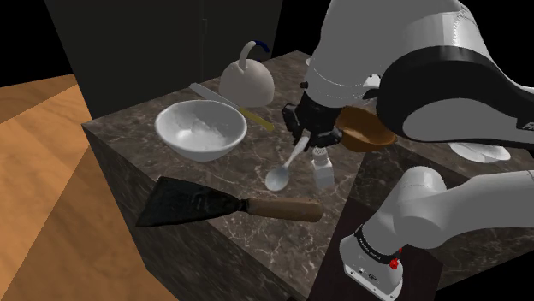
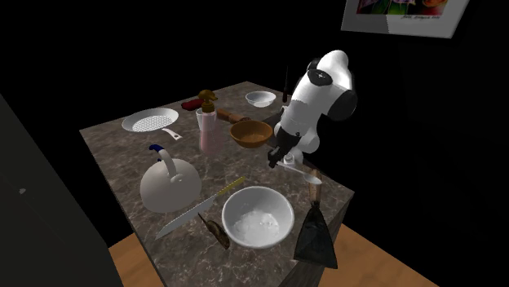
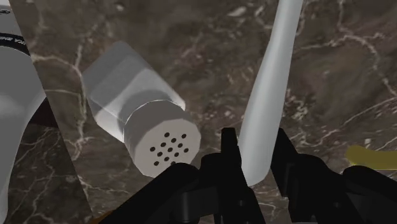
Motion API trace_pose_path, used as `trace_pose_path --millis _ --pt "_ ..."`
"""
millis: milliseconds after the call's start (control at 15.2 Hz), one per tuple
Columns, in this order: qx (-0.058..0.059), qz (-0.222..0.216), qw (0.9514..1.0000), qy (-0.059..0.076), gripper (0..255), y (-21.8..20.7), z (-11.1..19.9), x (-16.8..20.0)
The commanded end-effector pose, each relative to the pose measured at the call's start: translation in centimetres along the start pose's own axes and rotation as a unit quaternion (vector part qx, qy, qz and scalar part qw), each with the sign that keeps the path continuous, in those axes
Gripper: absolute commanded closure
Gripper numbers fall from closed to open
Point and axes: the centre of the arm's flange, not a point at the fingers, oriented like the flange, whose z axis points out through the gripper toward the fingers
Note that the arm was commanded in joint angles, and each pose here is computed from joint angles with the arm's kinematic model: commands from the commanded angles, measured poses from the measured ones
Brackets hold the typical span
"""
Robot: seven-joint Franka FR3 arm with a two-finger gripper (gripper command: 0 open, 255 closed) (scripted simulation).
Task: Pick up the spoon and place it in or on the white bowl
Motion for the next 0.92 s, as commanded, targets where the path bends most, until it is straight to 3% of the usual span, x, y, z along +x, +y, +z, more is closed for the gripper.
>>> trace_pose_path --millis 0,858 --pt "-0.003 0.0 1.0 -0.003 255 0.0 -1.0 0.2" --pt "-0.003 0.0 1.0 -0.003 255 -0.6 -7.5 2.3"
